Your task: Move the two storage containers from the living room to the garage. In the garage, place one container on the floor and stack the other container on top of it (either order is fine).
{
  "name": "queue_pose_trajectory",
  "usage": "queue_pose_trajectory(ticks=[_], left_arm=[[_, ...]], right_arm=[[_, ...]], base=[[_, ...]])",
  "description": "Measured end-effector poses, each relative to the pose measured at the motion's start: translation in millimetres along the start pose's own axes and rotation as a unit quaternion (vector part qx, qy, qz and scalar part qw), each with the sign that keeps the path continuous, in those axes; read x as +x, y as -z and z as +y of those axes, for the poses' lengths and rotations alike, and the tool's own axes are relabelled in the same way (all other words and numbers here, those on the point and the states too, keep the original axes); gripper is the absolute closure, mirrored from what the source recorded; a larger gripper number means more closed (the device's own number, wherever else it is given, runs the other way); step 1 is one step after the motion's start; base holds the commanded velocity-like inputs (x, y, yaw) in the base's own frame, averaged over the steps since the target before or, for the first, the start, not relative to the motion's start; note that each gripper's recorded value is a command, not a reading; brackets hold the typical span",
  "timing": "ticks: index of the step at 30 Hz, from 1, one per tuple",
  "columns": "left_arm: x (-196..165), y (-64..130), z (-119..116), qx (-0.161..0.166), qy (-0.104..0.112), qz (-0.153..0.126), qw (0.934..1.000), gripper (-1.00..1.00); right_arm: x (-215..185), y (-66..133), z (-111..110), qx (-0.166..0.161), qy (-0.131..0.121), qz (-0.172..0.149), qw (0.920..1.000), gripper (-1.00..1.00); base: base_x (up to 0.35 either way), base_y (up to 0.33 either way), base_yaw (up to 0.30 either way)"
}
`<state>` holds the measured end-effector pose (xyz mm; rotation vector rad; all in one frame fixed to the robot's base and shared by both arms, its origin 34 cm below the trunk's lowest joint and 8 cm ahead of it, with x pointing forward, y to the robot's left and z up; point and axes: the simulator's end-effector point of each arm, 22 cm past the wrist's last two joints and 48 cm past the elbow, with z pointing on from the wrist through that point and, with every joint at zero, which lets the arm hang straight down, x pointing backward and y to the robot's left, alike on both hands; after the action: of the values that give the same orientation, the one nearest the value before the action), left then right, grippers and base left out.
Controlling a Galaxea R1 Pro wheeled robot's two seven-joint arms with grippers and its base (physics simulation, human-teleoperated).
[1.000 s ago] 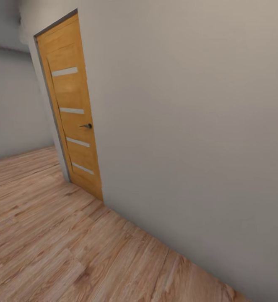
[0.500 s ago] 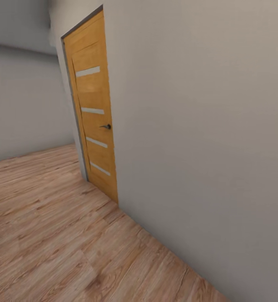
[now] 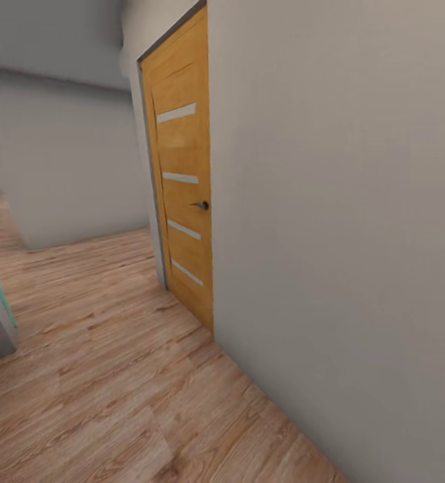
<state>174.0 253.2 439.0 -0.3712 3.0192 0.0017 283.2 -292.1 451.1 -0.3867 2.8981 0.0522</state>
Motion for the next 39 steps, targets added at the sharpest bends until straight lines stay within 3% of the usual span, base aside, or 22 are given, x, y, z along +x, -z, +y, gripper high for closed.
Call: queue_pose_trajectory(ticks=[39], left_arm=[[-0.3, 0.0, 0.5, 0.0, 0.0, 0.0, 1.0, -1.0]], right_arm=[[0.0, 0.1, -1.2, 0.001, 0.0, -0.001, 1.0, -1.0]], base=[[0.296, 0.0, 0.278]])
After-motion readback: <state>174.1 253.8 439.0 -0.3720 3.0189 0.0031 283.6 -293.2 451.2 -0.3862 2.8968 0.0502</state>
